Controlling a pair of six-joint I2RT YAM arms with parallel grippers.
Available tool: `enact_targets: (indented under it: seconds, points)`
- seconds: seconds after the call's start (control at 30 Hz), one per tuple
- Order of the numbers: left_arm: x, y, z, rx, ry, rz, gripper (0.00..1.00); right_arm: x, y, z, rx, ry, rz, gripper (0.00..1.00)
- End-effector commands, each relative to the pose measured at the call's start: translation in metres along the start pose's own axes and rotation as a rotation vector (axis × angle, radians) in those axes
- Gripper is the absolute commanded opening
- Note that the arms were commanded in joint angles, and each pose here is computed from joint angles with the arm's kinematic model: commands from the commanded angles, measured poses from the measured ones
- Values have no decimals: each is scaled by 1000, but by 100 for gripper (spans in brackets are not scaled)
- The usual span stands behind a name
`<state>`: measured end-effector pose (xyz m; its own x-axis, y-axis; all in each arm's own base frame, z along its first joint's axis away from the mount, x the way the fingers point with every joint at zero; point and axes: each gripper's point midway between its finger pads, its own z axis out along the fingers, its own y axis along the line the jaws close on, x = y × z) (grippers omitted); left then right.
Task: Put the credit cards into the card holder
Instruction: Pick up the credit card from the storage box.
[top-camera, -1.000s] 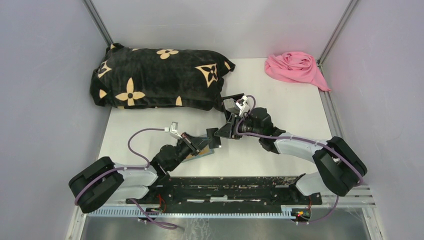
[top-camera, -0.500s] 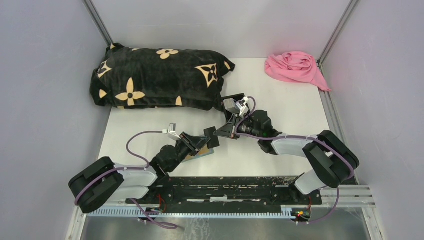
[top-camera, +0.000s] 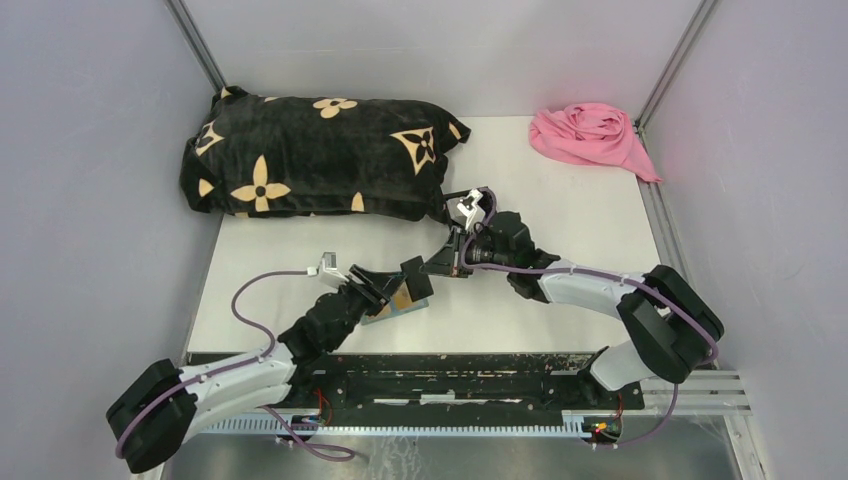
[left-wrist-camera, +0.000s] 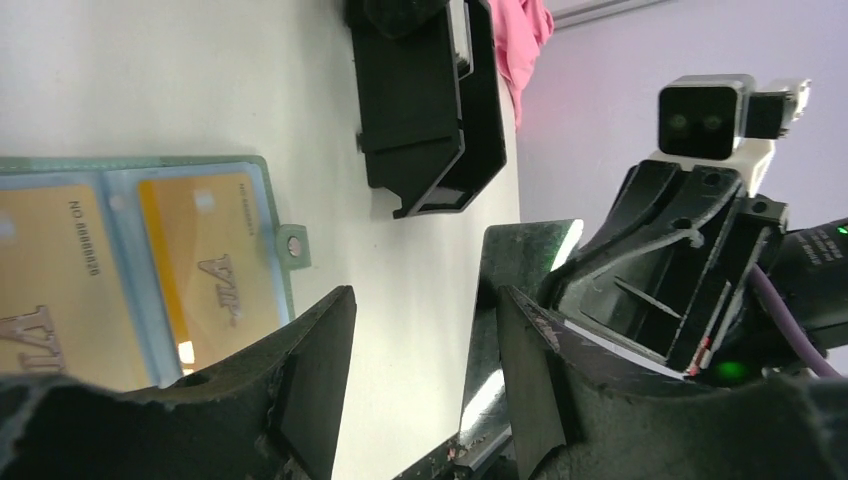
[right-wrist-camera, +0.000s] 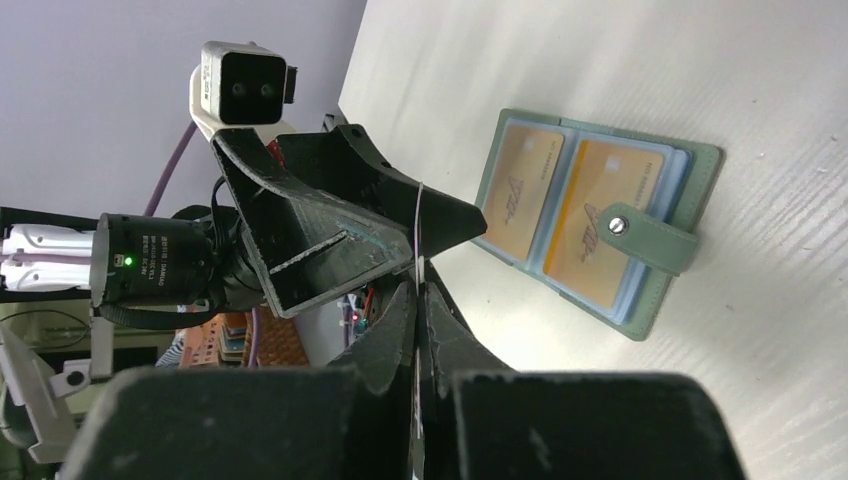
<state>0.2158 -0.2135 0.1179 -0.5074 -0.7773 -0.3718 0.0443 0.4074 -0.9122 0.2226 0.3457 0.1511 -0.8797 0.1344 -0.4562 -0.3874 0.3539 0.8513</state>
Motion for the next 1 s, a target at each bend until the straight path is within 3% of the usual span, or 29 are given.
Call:
enact_targets:
  seconds: [0.0, 0.3, 0.6, 0.97]
  points:
    - [-12, 18, -3, -85, -59, 71, 61, -10, 20, 9, 6, -8, -98, 1]
    - [-21, 14, -9, -35, -98, 63, 50, 4, 25, 24, 36, 39, -118, 1]
    - [-24, -7, -13, 67, -111, 47, 27, 12, 23, 32, 35, 59, -104, 1]
    - [-25, -15, -12, 85, -109, 60, 25, 21, 27, 40, 26, 89, -108, 1]
